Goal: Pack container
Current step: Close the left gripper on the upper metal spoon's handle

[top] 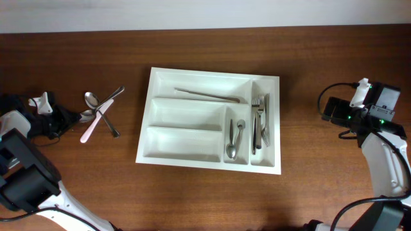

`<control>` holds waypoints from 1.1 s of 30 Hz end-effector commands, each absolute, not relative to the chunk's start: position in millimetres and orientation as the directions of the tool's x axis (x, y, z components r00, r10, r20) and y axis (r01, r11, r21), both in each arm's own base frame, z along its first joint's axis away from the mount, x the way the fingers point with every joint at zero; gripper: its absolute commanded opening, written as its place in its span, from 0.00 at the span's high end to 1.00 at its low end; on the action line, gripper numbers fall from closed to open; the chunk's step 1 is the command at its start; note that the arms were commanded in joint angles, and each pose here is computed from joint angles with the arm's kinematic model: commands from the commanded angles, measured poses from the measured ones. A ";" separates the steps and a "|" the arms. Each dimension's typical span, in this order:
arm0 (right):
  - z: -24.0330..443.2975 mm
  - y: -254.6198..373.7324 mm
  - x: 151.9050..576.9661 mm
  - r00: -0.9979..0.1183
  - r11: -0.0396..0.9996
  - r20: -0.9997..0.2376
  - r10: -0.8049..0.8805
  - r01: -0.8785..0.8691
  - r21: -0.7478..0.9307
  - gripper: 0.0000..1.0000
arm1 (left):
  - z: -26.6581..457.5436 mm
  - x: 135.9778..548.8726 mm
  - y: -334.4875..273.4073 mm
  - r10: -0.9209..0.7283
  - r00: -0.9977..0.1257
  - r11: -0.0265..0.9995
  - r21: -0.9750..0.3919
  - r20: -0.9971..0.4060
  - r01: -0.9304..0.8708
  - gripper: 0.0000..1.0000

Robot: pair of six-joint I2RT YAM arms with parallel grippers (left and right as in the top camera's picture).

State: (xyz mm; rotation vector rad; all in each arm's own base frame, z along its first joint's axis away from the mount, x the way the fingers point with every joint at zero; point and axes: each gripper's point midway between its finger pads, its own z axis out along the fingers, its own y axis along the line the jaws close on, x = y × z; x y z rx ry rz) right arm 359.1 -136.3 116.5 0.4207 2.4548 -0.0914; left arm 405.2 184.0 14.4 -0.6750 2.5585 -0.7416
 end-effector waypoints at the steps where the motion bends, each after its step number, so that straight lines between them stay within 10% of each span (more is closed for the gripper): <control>1: 119.0 -138.5 361.3 -0.742 0.947 -0.612 0.273 0.318 0.037 0.01 | 6.7 398.8 180.7 -0.547 -0.814 0.732 -0.583 -0.195 -0.352 0.78; 33: 119.0 -138.5 361.3 -0.742 0.947 -0.612 0.273 0.318 0.037 0.01 | -1.7 413.5 162.3 -0.512 -0.831 0.733 -0.615 -0.217 -0.292 0.80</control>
